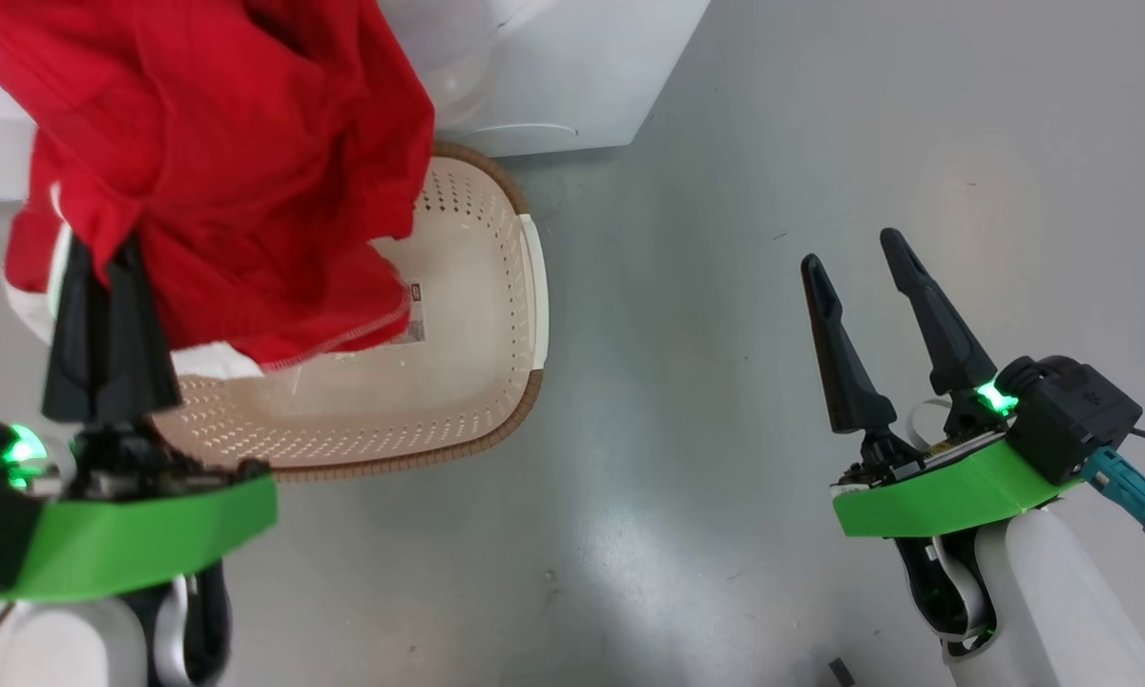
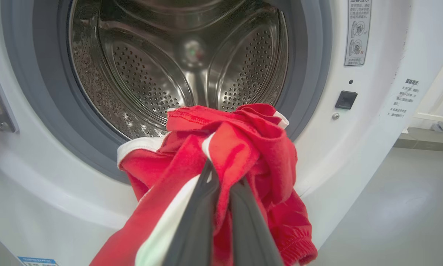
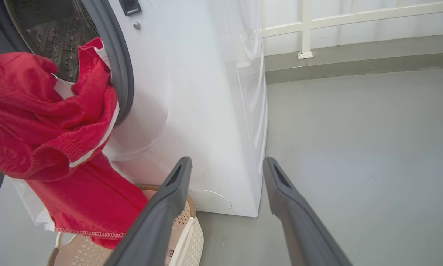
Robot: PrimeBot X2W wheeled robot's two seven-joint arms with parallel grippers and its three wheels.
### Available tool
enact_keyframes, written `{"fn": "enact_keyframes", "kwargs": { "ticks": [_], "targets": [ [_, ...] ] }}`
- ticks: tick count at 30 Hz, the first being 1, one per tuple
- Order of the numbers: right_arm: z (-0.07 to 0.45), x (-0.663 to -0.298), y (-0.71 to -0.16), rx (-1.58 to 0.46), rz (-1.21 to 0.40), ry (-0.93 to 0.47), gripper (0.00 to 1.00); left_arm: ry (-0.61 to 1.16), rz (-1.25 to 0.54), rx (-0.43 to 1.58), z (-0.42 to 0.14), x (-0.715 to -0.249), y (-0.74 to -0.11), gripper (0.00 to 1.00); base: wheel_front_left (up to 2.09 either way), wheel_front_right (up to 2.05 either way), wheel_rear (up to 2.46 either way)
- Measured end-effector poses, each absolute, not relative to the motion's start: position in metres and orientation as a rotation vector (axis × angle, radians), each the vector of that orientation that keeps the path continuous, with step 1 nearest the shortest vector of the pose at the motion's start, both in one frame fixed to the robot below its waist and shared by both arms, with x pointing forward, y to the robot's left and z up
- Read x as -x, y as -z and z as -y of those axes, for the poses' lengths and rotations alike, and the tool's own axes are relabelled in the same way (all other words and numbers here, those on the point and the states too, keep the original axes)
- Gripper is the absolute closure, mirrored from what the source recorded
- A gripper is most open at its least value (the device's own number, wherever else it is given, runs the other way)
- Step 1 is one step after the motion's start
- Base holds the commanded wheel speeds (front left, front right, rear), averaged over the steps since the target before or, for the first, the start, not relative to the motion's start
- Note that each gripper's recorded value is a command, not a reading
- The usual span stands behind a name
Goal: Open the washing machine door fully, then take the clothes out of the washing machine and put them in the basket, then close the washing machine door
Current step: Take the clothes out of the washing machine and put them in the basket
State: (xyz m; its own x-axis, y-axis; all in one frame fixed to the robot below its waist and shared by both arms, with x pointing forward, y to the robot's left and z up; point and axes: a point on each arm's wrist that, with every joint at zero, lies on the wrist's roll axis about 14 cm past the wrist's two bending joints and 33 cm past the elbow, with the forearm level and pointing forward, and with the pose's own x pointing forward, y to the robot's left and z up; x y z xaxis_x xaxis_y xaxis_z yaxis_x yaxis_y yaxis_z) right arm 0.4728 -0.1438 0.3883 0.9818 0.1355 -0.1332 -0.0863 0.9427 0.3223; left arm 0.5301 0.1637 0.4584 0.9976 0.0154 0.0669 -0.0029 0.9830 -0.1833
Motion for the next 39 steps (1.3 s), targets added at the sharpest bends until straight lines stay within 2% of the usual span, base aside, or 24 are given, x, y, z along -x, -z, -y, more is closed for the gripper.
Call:
{"fn": "enact_keyframes", "kwargs": {
  "ticks": [7, 26, 39],
  "targets": [
    [0.139, -0.473, -0.385, -0.328, -0.164, -0.124, 0.0, -0.031, -0.055, 0.194, -0.163, -0.512, -0.432, 1.0, 0.0, 0.0, 0.0],
    [0.143, -0.468, -0.381, -0.319, -0.18, -0.115, 0.0, -0.024, -0.501, 0.284, -0.138, -0.501, -0.277, 1.0, 0.0, 0.0, 0.0],
    [0.15, -0.471, -0.376, -0.32, -0.189, -0.098, 0.0, 0.044, -0.784, 0.212, -0.121, -0.485, -0.206, 1.0, 0.0, 0.0, 0.0]
  ]
}}
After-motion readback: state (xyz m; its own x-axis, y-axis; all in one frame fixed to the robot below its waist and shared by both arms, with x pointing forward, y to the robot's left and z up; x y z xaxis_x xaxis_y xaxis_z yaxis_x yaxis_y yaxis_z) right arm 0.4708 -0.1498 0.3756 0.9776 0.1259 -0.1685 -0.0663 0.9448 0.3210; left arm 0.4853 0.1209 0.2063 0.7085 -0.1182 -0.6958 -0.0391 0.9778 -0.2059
